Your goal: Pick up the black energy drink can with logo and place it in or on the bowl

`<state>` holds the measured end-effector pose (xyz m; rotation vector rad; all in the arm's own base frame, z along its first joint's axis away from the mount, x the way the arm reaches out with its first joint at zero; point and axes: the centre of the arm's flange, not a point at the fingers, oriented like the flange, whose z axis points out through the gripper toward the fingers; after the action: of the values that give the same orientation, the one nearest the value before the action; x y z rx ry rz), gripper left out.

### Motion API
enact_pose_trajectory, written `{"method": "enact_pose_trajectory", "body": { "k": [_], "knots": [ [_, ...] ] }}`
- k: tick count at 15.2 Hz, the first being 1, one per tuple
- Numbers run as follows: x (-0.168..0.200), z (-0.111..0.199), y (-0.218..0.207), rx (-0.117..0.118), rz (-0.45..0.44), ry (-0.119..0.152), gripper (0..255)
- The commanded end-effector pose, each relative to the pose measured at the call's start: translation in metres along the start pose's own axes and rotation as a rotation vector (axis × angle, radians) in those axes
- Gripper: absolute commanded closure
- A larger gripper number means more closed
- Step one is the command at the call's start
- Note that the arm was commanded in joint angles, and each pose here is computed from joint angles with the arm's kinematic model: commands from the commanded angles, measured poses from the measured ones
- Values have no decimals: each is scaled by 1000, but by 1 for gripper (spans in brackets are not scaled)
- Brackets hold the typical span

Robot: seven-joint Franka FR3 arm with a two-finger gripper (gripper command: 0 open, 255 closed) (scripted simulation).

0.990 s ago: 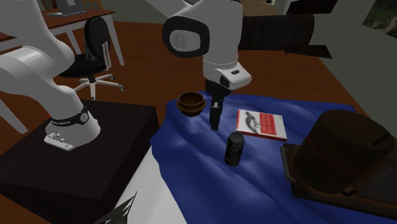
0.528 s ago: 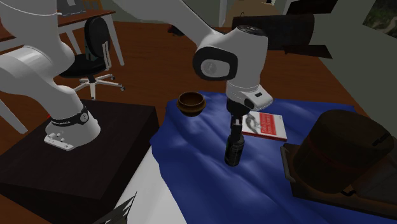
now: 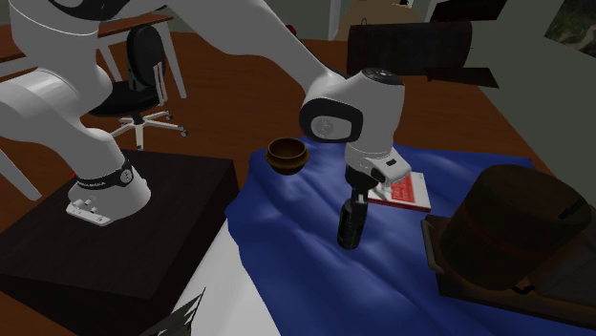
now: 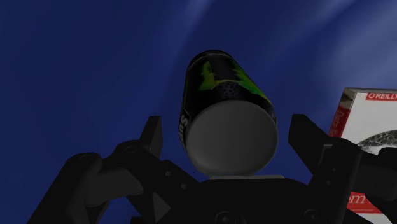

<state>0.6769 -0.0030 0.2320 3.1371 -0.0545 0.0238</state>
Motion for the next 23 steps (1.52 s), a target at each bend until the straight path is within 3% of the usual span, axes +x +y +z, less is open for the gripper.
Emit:
{"method": "enact_pose_trajectory", "body": {
  "k": [1,8,9,18,23],
  "knots": [
    [0,8,0,0,0,1,0],
    [0,8,0,0,0,0,0],
    [0,8,0,0,0,0,255],
    [0,8,0,0,0,1,255],
    [1,-19,0,0,0,1,255]
  ]
}}
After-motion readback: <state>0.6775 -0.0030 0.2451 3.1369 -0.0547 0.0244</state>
